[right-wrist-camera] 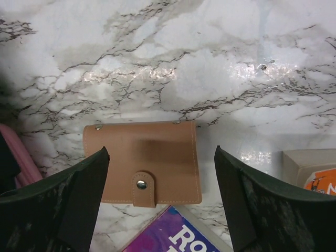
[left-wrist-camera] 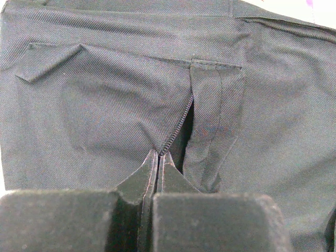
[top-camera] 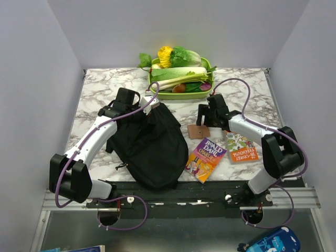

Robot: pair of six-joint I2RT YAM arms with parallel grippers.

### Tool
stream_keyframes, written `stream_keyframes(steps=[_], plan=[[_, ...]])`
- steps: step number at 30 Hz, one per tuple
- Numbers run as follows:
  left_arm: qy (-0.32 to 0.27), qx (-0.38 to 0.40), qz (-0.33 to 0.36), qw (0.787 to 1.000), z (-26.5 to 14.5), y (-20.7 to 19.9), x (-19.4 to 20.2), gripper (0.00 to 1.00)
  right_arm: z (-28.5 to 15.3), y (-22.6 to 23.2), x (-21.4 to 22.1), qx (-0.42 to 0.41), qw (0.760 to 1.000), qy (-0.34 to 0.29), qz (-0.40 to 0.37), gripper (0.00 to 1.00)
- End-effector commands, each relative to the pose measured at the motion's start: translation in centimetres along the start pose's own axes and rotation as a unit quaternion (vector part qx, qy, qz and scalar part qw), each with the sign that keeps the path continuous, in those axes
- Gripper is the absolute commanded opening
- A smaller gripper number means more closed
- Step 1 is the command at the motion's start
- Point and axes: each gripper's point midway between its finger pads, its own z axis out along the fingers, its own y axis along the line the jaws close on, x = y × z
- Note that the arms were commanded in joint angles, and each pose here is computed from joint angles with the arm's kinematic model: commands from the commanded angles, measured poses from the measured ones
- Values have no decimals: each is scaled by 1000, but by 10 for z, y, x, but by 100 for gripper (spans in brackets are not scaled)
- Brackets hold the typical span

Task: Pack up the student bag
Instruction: Pick up the personal item from the center of the board.

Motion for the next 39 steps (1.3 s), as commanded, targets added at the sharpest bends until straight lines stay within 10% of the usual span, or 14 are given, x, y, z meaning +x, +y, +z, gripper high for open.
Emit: stream_keyframes(steps=[1,13,20,39], plan=[[-17,-10,8,1000,-10,1,-8,0,-10,-3,9,-6,1000,10,1,90],[-16,-10,9,1000,-10,1,-8,0,13,-8,42,-16,999,42,19,71],[-16,-10,6,1000,-9,1,-6,0,8,-9,37,-18,999,21,32,3],[-1,-30,-3,1000,7,13,5,0,-138,73,-69,-249,957,-141,54,0]])
